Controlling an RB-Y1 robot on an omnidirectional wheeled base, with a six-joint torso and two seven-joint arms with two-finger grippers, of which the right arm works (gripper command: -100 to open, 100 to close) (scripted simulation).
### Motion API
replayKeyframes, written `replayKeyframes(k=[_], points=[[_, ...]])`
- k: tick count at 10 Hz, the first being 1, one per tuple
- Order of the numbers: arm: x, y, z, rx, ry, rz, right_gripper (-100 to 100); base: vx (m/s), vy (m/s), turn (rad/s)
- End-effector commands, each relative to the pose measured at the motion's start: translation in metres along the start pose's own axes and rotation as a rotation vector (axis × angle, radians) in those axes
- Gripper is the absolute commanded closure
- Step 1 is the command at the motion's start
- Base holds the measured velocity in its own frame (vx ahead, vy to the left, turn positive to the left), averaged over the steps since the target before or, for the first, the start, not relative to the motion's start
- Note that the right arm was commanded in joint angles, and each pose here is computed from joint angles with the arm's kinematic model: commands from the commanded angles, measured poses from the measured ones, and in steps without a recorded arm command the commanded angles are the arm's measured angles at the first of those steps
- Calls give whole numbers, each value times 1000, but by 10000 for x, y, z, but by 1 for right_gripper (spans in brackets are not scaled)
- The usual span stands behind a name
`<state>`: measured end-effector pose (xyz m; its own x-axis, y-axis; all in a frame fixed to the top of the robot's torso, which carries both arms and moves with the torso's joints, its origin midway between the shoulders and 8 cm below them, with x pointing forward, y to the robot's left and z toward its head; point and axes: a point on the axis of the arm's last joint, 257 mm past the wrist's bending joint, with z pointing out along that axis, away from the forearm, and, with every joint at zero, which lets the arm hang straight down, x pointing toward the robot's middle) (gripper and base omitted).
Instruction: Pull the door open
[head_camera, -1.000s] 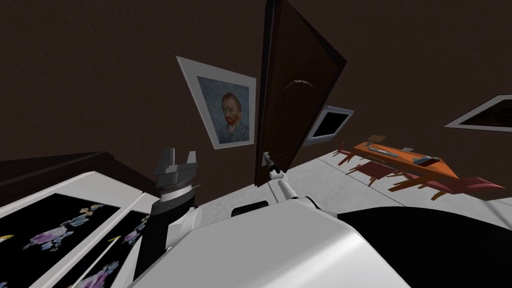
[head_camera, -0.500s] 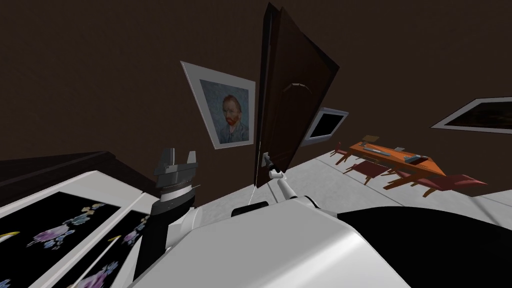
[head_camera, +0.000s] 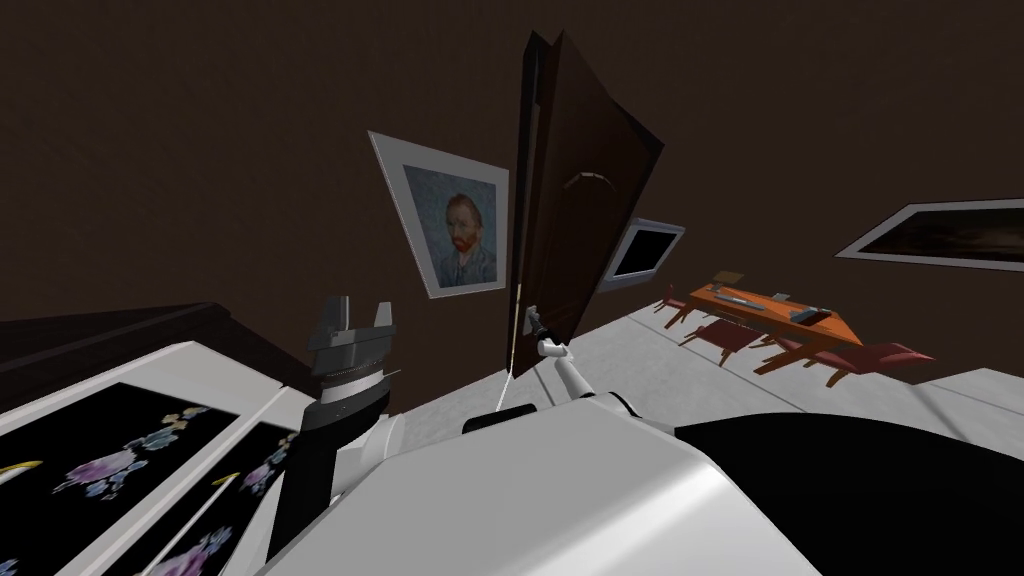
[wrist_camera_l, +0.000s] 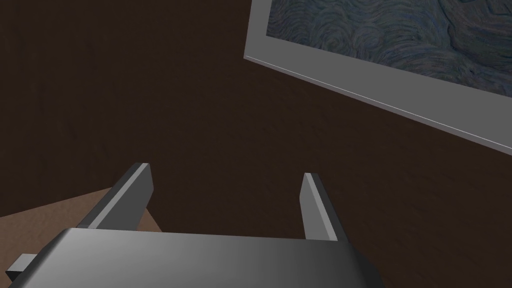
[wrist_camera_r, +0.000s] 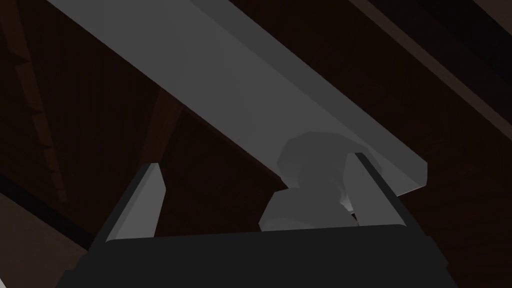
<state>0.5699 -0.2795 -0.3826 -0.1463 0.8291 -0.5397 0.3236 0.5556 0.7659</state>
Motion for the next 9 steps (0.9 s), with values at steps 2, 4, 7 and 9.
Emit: replayKeyframes(k=[2, 4, 7, 9], points=[[37, -284, -33, 64, 29, 102, 100, -21, -14, -68], [41, -278, -33, 63, 29, 142, 100, -7, 0, 8], [164, -303, -40, 84, 67, 258, 100, -1, -5, -56], [293, -317, -52, 104, 107, 346, 100, -11, -12, -71]])
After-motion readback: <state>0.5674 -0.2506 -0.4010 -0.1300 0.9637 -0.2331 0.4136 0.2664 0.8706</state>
